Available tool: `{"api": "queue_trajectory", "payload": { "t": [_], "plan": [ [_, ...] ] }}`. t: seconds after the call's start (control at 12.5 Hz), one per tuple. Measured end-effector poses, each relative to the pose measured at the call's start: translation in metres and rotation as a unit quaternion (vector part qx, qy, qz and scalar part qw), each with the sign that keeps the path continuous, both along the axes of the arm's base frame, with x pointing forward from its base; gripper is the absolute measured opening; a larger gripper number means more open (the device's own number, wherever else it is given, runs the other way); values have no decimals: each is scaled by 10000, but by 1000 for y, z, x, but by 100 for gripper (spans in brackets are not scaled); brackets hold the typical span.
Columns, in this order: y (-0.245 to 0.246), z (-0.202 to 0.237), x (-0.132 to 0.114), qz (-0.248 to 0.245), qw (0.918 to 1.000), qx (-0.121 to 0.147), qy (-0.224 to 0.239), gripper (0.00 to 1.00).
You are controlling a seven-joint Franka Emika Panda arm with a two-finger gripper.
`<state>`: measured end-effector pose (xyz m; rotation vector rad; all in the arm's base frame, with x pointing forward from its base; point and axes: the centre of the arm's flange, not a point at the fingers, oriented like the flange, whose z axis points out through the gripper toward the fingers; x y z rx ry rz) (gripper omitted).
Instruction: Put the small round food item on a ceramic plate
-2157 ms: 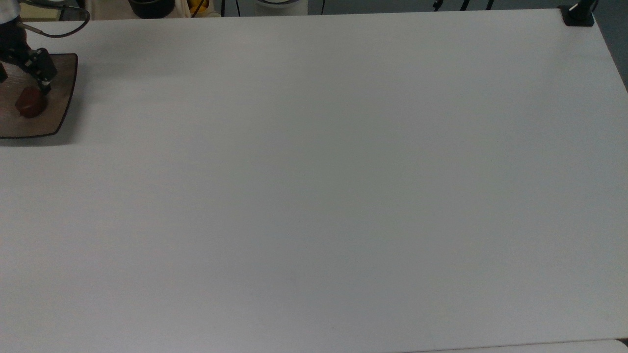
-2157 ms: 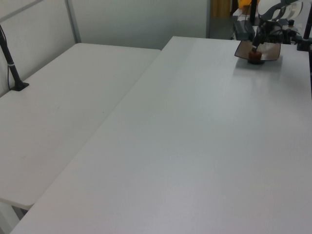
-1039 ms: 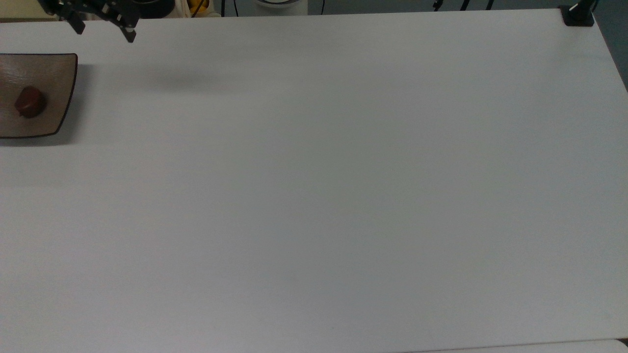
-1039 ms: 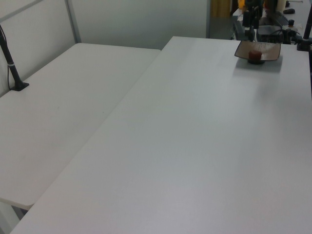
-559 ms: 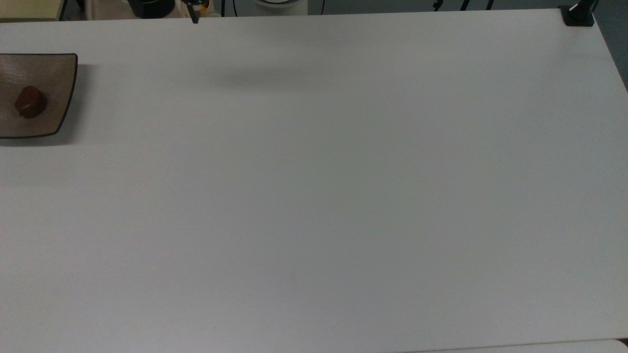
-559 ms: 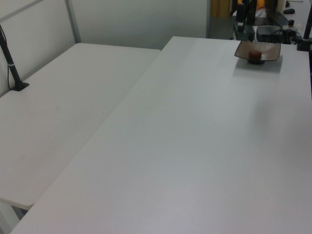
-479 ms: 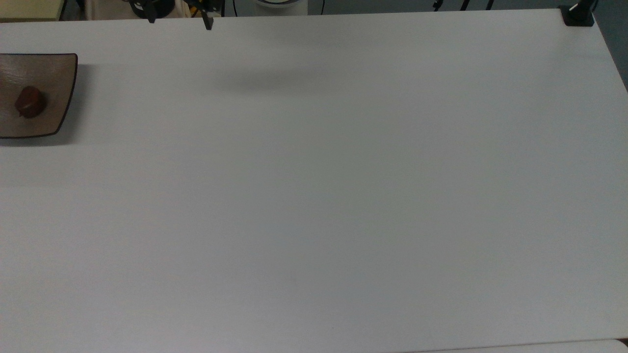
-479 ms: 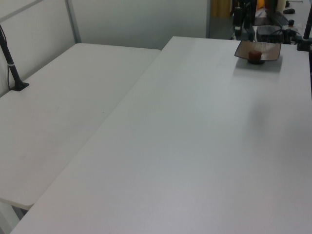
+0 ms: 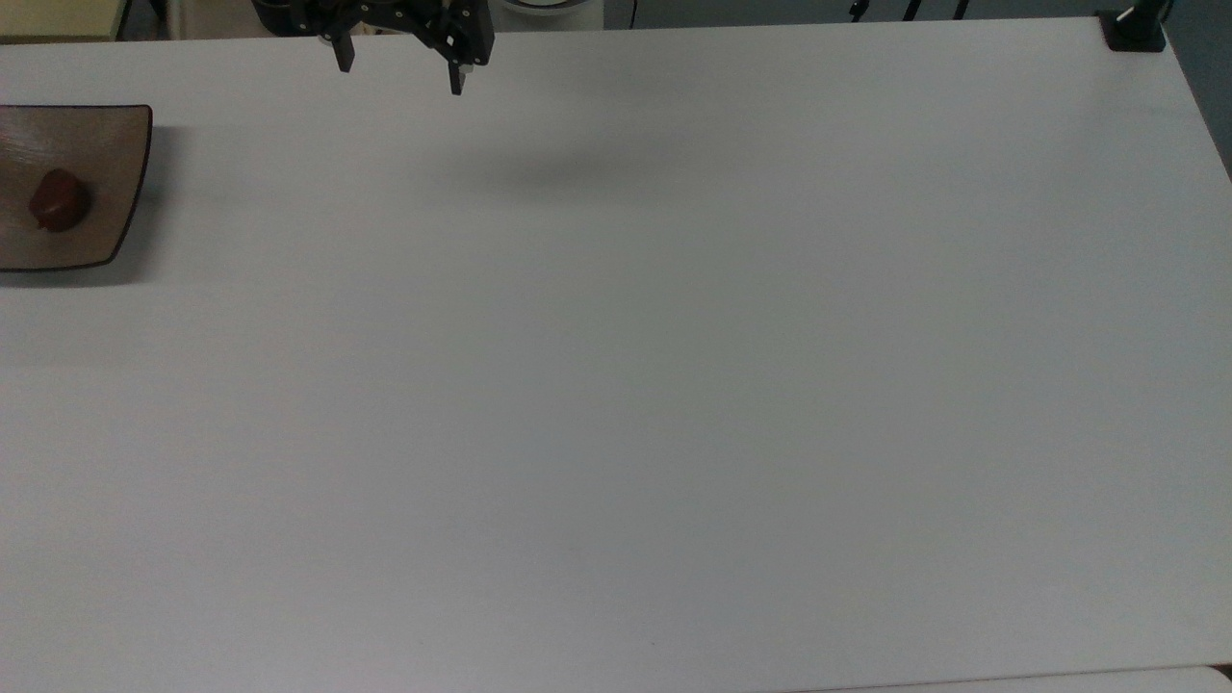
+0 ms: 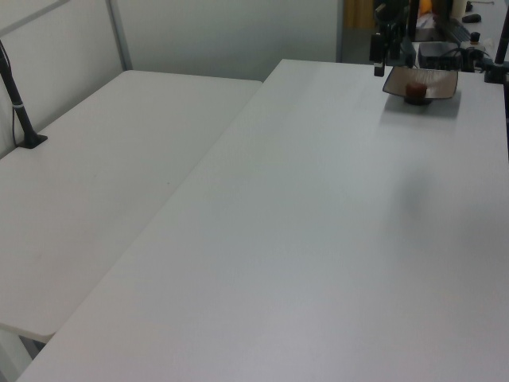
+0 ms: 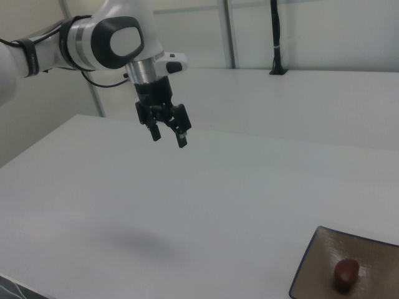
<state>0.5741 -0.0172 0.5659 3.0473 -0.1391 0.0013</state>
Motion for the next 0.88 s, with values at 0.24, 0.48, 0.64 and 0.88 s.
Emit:
{"api": "queue_trajectory", "payload": {
  "t": [0.24,0.48,0.64,0.88],
  "plan": [
    [14,8,-3,67,9999,35,-90,100],
    [19,15,-6,11,9992,361,-153,100],
    [15,15,-6,-48,9991,386,-158,100],
    [5,16,-6,-160,9987,456,-163,100]
  ]
}}
